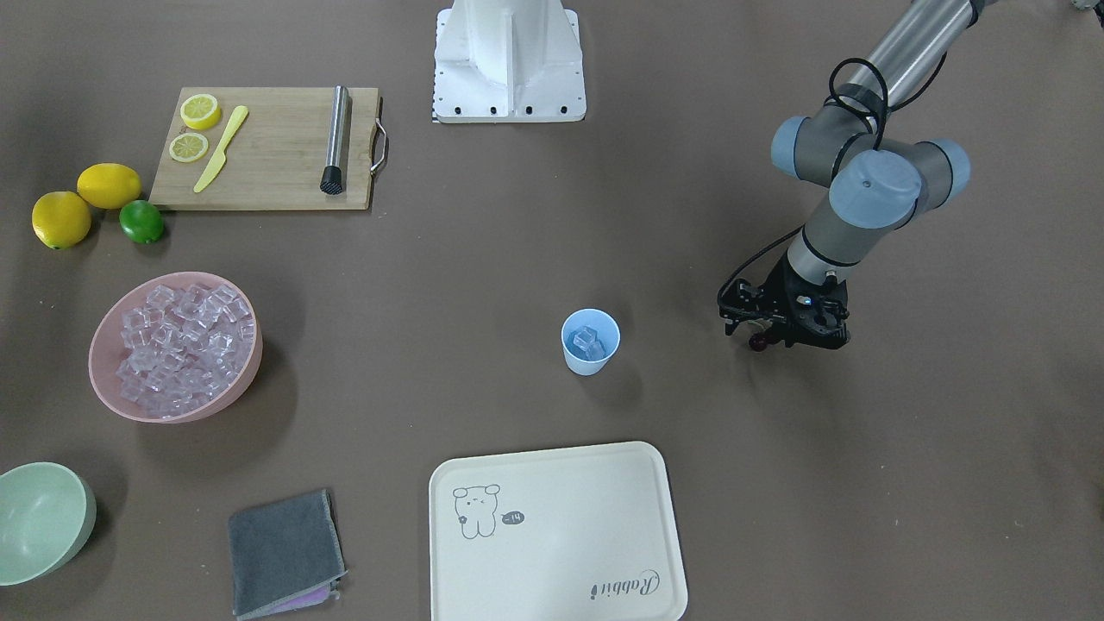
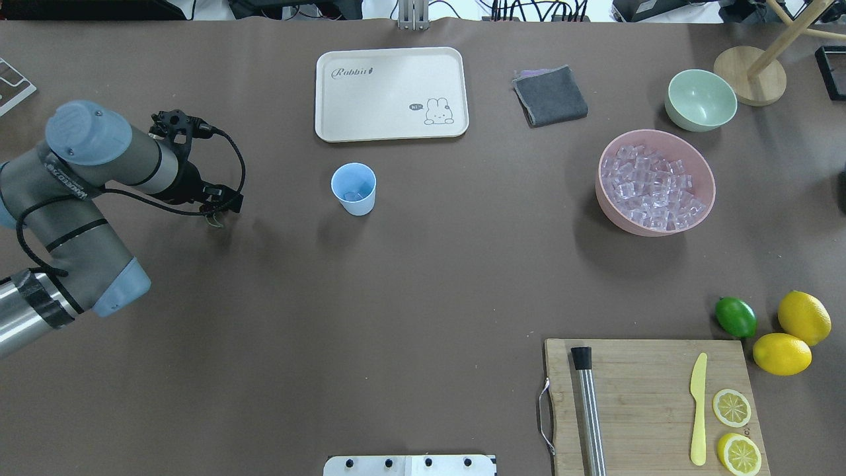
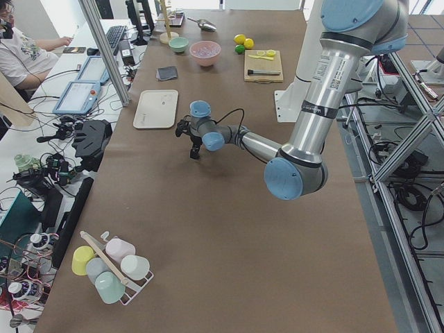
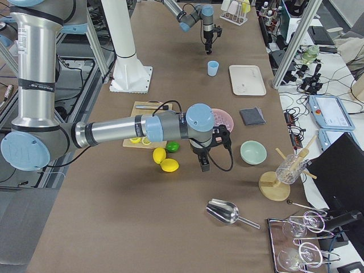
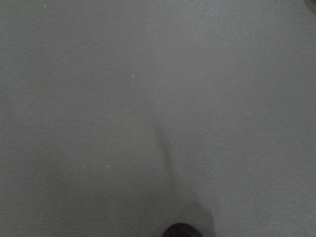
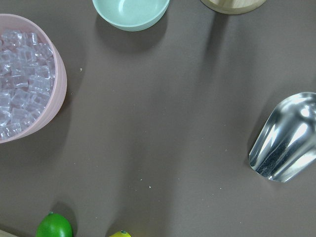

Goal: Put ice and cherries in cup
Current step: 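Grasp the pair of dark cherries with the left gripper, then carry the cherries with the left gripper over the blue cup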

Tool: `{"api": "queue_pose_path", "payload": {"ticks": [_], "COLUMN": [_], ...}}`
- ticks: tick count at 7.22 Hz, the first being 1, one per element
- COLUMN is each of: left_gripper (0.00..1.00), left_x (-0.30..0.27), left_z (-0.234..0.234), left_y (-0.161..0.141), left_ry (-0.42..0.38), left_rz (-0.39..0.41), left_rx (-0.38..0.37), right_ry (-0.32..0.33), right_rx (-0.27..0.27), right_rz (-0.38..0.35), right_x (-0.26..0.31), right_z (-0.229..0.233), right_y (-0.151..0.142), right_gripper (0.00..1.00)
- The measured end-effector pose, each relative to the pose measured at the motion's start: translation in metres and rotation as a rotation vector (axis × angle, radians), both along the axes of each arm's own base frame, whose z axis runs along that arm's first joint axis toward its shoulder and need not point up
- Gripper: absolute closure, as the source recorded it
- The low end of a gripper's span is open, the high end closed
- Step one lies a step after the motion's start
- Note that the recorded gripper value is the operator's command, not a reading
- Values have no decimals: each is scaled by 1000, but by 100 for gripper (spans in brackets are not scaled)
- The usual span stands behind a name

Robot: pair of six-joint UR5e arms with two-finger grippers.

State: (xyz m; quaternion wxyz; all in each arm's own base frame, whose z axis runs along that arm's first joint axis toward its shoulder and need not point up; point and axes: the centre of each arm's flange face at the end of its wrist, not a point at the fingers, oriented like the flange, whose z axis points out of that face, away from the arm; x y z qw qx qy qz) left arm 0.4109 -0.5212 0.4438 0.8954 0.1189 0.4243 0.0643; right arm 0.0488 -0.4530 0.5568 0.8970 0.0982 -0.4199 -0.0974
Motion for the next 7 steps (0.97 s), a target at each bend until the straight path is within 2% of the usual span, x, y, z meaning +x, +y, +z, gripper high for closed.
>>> {"api": "queue_pose_path", "payload": {"ticks": [1, 2, 3, 4, 7], "left_gripper": [35, 48, 80, 98, 100], "left_x": [2, 0, -1, -2, -5], "left_z": [-2, -3, -4, -5, -13], "left_y": [2, 1, 0, -1, -3], "left_ry": [6, 6, 7, 6, 15], "left_rz": [0, -2, -4, -8, -15], "left_rx": [-5, -6, -5, -4, 5], "right_ry": [2, 5, 9, 12, 17], "right_rx": [-3, -4, 1, 4, 1], "right_rz": [1, 0, -3, -8, -12], "right_x": [1, 4, 8, 10, 11], "right_z": [3, 9, 14, 18, 24], "right_y": [3, 9, 14, 19, 25], "right_gripper": [2, 2, 2, 2, 2]}}
